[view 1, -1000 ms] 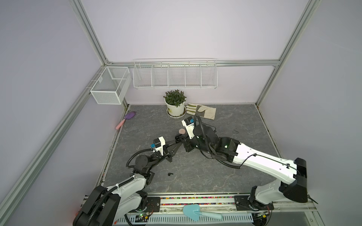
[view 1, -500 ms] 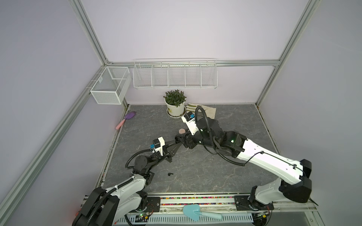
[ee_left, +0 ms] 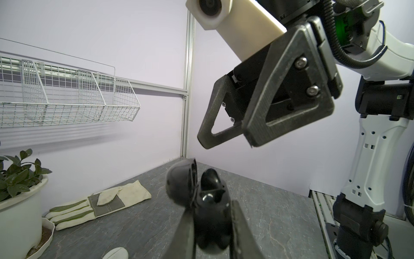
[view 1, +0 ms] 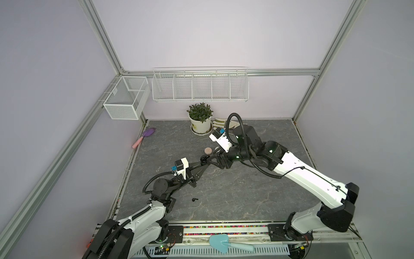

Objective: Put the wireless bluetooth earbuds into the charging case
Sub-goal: 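Open the right gripper to release the earbud into the case, then move the right gripper to the second black earbud and grasp it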

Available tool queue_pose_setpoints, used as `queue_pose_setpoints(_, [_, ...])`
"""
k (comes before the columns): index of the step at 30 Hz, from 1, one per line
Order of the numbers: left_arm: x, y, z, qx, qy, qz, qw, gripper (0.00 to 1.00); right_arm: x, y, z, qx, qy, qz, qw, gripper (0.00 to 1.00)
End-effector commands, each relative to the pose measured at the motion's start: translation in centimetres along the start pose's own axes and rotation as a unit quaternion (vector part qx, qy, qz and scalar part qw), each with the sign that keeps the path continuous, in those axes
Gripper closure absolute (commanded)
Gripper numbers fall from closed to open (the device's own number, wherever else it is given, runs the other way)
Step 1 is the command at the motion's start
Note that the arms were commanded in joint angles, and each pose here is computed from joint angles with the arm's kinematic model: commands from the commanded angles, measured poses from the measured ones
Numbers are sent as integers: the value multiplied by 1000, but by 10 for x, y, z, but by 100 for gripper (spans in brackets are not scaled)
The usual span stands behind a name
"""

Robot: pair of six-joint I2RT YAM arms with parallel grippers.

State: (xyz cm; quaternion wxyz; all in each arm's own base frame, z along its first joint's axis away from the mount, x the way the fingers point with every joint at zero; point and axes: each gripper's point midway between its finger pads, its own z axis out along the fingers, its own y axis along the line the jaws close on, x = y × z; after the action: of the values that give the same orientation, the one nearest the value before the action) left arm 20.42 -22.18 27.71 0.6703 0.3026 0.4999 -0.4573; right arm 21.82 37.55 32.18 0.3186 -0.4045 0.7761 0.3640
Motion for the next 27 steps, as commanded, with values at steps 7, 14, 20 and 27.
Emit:
queue_pose_setpoints(7, [-7, 18, 0, -59, 0, -19, 998, 100, 40, -26, 15, 38, 5, 36, 999, 44])
queue_pose_setpoints(14, [-23, 39, -6, -138, 8, -21, 990, 100, 125, -10, 77, 32, 37, -59, 997, 46])
queue_pose_setpoints(20, [-22, 47, -8, -163, 19, -25, 986, 100, 180, 39, 120, -81, -15, -220, 972, 42])
queue_pose_setpoints(27, [-16, 53, -9, -180, 35, -23, 983, 100, 220, 53, 162, -173, 13, -289, 941, 40])
